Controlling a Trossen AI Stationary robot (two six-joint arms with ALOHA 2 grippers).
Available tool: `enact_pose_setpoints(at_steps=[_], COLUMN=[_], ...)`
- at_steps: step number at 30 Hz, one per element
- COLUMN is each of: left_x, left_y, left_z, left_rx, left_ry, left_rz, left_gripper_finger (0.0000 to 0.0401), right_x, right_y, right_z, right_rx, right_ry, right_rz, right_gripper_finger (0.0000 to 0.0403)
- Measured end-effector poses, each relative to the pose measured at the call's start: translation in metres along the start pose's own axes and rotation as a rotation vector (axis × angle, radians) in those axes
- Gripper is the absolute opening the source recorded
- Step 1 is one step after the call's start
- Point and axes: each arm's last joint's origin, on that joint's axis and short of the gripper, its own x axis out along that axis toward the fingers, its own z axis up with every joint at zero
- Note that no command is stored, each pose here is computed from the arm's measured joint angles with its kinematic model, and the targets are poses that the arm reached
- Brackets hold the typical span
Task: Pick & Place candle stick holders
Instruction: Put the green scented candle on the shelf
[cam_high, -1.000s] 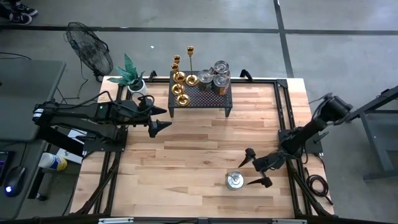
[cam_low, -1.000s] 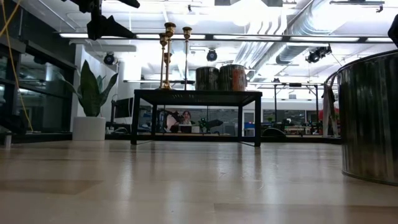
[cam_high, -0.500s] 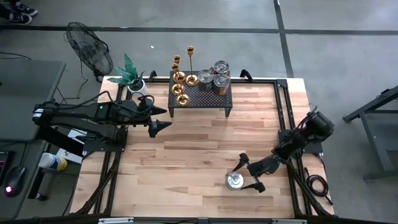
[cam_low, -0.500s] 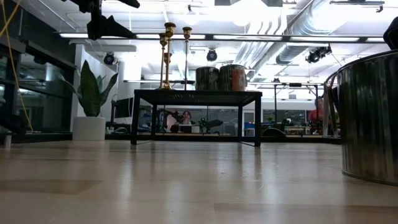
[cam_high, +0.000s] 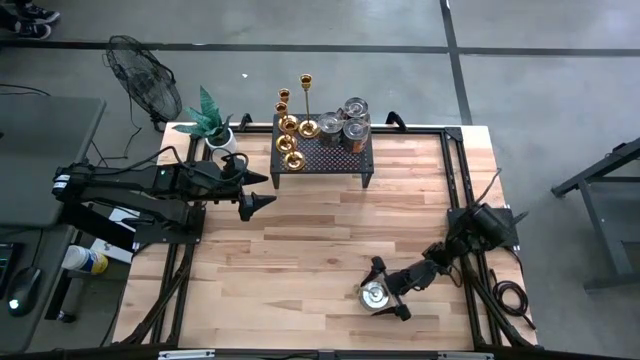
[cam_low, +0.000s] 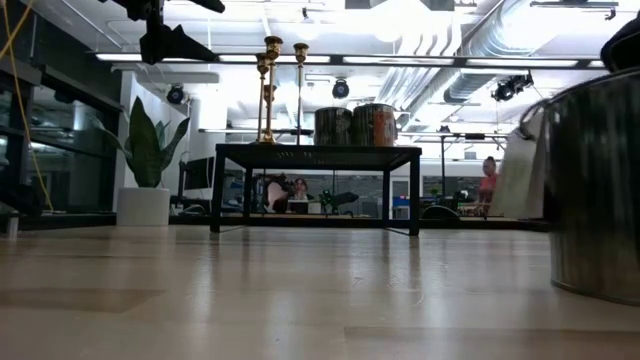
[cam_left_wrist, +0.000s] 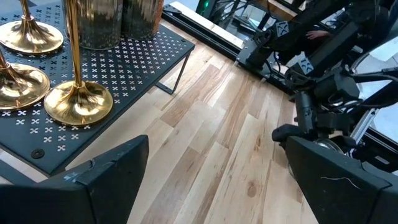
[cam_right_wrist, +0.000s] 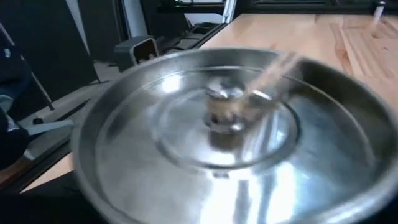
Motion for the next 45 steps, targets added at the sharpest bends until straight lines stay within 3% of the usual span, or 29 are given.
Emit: enact_pose_setpoints(at_steps=[15,26,38,45], left_x=[0.0,0.0,0.0,0.0], left_y=[0.0,0.0,0.0,0.0], left_z=[0.0,0.0,0.0,0.0], left_rx=[0.0,0.0,0.0,0.0], left_ry=[0.0,0.0,0.0,0.0], left_rz=[0.0,0.0,0.0,0.0], left_gripper_finger=[0.0374,0.0374,0.0374,0.0374], right_x=[0.018,0.025,0.023,0.021], right_y=[-0.008,-0.022,-0.06,-0.091], right_z=[0.008,0.028,0.095,0.128], right_rx=[0.015,0.045,-0.017,-0.045], right_ry=[-0.048,-0.129,-0.04,-0.125], right_rz=[-0.044,-0.141,-0.431,-0.662], right_gripper_finger=[0.0344,0.0344,0.0344,0.0344])
